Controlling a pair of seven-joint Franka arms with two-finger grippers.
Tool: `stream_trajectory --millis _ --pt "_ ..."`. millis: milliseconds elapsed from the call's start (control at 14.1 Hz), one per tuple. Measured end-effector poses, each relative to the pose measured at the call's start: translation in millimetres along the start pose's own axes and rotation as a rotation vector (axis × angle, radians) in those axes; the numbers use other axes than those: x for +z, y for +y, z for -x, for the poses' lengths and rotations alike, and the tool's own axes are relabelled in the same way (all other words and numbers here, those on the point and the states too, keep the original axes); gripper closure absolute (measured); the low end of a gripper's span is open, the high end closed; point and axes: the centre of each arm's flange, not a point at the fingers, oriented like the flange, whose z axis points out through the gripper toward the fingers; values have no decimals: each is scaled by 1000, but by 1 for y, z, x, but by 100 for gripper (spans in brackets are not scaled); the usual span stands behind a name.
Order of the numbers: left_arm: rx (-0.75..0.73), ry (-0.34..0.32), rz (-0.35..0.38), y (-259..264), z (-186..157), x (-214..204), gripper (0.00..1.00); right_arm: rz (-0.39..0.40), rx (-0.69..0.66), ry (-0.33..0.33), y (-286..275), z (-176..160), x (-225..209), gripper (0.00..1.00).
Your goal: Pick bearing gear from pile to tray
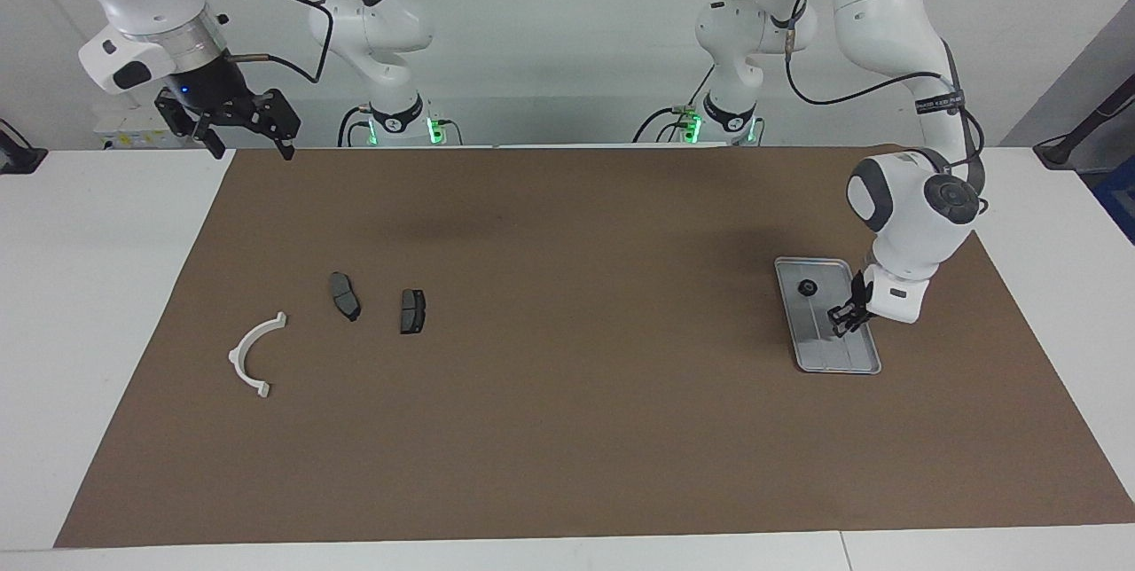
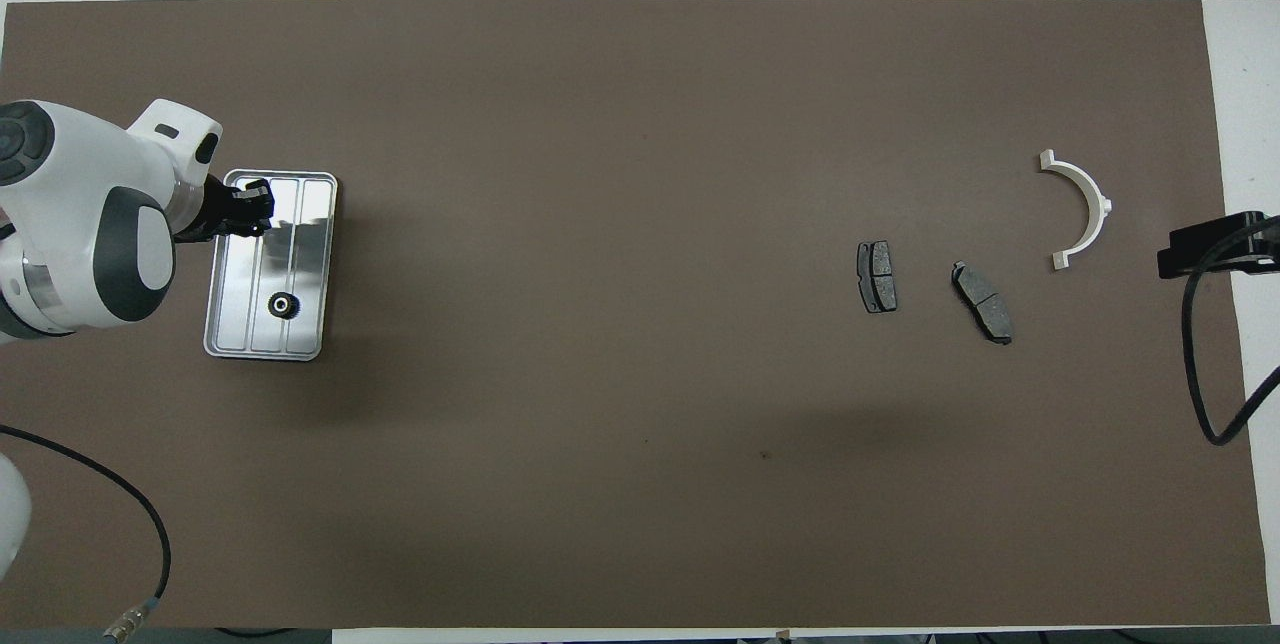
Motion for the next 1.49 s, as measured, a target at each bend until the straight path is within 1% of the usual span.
stream_trajectory --millis 213,284,355,426,497,568,639,780,851,993,1135,1348,1490 --pt "1 8 2 -2 7 11 76 2 0 0 0 0 0 0" --pt "2 11 3 -1 7 11 71 2 0 0 0 0 0 0" --pt "2 14 4 -1 6 11 71 2 0 0 0 0 0 0" --pt "3 16 4 -1 6 10 66 2 0 0 0 0 0 0" --pt "3 19 5 -1 6 8 57 2 0 0 0 0 0 0" --pt "3 23 7 0 4 4 44 2 0 0 0 0 0 0" --pt "3 24 8 0 2 -3 34 2 0 -1 0 0 0 0" --pt "3 -3 8 1 -2 -35 14 2 0 -1 0 0 0 0" --pt "3 -15 10 2 -2 -61 1 2 0 -1 0 0 0 0" --pt "5 -28 21 -2 6 -116 0 2 0 -1 0 0 0 0" --pt "7 -41 32 -9 24 -168 0 2 0 -1 0 0 0 0" --pt "13 -62 43 -19 51 -226 0 2 0 -1 0 0 0 0" --pt "11 -116 35 -28 65 -258 0 2 0 -2 0 0 1 0"
